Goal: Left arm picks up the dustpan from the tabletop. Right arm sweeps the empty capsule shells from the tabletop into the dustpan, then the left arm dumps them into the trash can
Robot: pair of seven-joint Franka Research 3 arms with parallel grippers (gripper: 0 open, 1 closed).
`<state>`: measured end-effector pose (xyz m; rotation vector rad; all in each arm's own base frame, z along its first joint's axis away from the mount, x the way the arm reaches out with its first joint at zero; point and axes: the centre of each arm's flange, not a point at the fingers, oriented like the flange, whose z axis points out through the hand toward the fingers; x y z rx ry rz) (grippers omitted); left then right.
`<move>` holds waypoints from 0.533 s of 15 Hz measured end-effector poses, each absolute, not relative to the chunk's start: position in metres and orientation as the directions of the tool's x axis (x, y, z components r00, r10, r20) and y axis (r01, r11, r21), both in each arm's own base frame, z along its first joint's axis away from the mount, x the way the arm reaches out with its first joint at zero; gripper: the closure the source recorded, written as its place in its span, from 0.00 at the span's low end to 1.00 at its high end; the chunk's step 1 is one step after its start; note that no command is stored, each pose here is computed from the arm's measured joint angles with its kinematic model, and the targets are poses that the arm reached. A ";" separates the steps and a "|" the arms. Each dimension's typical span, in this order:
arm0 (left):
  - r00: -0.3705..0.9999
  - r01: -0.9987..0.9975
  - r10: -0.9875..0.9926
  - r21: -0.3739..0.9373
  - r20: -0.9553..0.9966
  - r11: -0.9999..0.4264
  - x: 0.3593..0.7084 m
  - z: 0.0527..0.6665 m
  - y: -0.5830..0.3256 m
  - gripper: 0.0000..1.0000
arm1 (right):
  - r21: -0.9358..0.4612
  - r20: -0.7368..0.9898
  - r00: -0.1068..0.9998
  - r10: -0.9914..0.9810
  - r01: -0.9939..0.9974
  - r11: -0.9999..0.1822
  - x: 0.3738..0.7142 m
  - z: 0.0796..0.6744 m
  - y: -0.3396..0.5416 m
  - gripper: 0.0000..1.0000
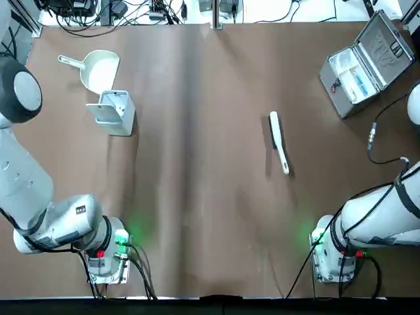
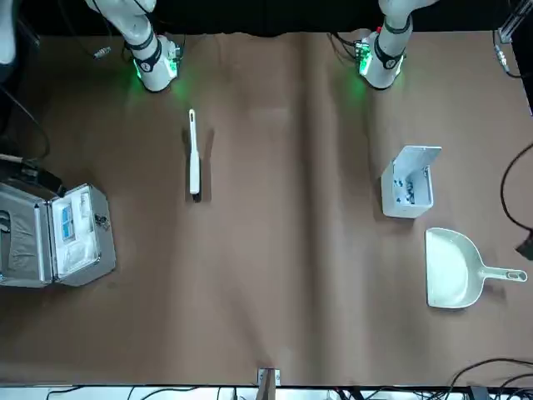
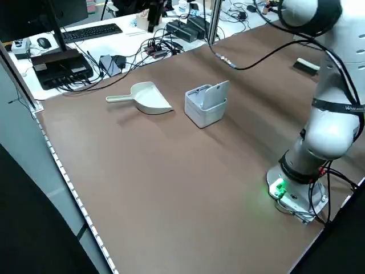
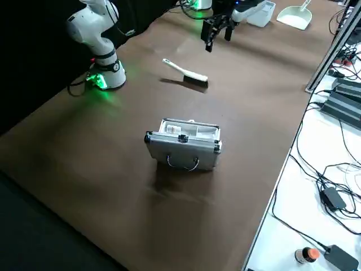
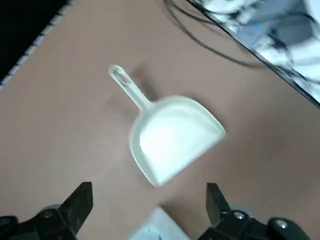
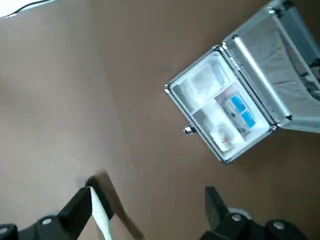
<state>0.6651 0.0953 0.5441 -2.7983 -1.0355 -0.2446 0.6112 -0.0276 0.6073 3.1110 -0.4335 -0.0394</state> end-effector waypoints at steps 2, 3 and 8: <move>0.818 0.564 0.552 -0.036 0.160 -0.825 0.650 0.574 0.077 0.00 | 0.002 -0.029 0.954 -0.297 -0.297 -0.955 0.607 0.611 -0.042 0.00; 0.852 0.511 0.503 -0.027 0.146 -0.859 0.642 0.587 0.067 0.00 | 0.000 -0.032 0.952 -0.303 -0.303 -0.953 0.603 0.615 -0.045 0.00; 0.932 0.333 0.330 0.007 0.147 -0.943 0.624 0.619 -0.011 0.00 | -0.002 -0.028 0.957 -0.288 -0.288 -0.958 0.589 0.631 -0.021 0.00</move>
